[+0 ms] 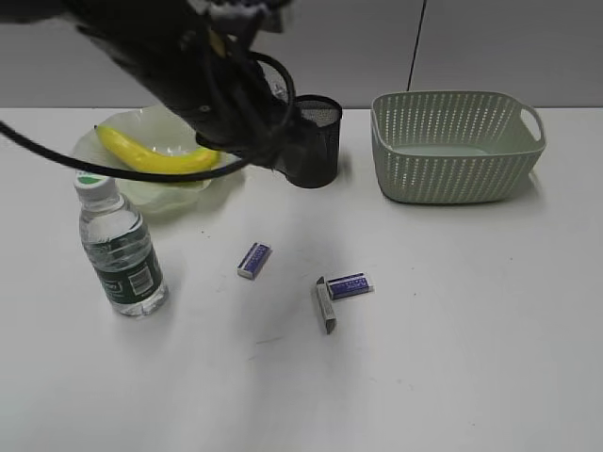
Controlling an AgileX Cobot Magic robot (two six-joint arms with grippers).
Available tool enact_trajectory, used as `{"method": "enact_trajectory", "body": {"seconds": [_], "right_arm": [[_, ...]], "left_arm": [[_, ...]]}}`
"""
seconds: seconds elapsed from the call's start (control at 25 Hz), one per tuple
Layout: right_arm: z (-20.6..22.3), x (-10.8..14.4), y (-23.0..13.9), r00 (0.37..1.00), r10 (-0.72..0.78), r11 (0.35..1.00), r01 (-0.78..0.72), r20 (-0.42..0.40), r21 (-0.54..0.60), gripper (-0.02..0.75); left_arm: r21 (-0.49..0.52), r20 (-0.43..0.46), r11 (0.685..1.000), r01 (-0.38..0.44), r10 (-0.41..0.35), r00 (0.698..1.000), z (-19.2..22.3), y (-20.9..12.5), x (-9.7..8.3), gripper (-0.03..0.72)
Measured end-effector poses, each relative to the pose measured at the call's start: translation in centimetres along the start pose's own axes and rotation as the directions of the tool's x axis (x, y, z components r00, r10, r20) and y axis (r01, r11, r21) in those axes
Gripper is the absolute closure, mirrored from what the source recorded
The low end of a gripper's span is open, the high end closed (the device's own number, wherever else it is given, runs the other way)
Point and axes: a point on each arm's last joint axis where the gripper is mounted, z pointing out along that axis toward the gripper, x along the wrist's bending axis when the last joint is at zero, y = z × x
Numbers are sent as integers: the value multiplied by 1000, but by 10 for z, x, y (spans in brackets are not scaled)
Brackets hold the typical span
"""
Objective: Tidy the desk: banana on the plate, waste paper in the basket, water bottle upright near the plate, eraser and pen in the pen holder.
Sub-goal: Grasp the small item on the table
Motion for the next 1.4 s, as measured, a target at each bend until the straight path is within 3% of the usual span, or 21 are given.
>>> {"method": "enact_trajectory", "body": {"seconds": [0.16, 0.4, 0.68, 0.96, 1.12, 1.2, 1.32, 1.4], "right_arm": [[0, 0, 0, 1000, 0, 1000, 0, 0, -1, 494], [0, 0, 0, 1000, -1, 1000, 1, 0, -1, 494], [0, 0, 0, 1000, -1, 1000, 1, 0, -1, 494], [0, 0, 0, 1000, -1, 1000, 1, 0, -2, 494], [0, 0, 0, 1000, -2, 1000, 2, 0, -2, 494], [0, 0, 0, 1000, -2, 1000, 2, 0, -2, 494], [0, 0, 0, 1000, -2, 1000, 2, -1, -3, 494], [0, 0, 0, 1000, -2, 1000, 2, -1, -3, 494]], "left_arm": [[150, -60, 989, 18, -9, 998, 51, 10, 4, 305], [357, -178, 932, 58, 7, 984, 112, -5, 16, 205], [427, -198, 902, 70, 18, 980, 142, -21, 25, 209], [449, -223, 887, 108, -6, 975, 153, -28, 42, 291], [449, -218, 886, 113, -14, 976, 155, -28, 41, 407], [446, -216, 888, 111, -14, 976, 155, -28, 40, 516], [427, -213, 898, 104, -13, 977, 151, -21, 37, 513], [376, -205, 921, 98, -20, 979, 142, -4, 34, 513]]}}
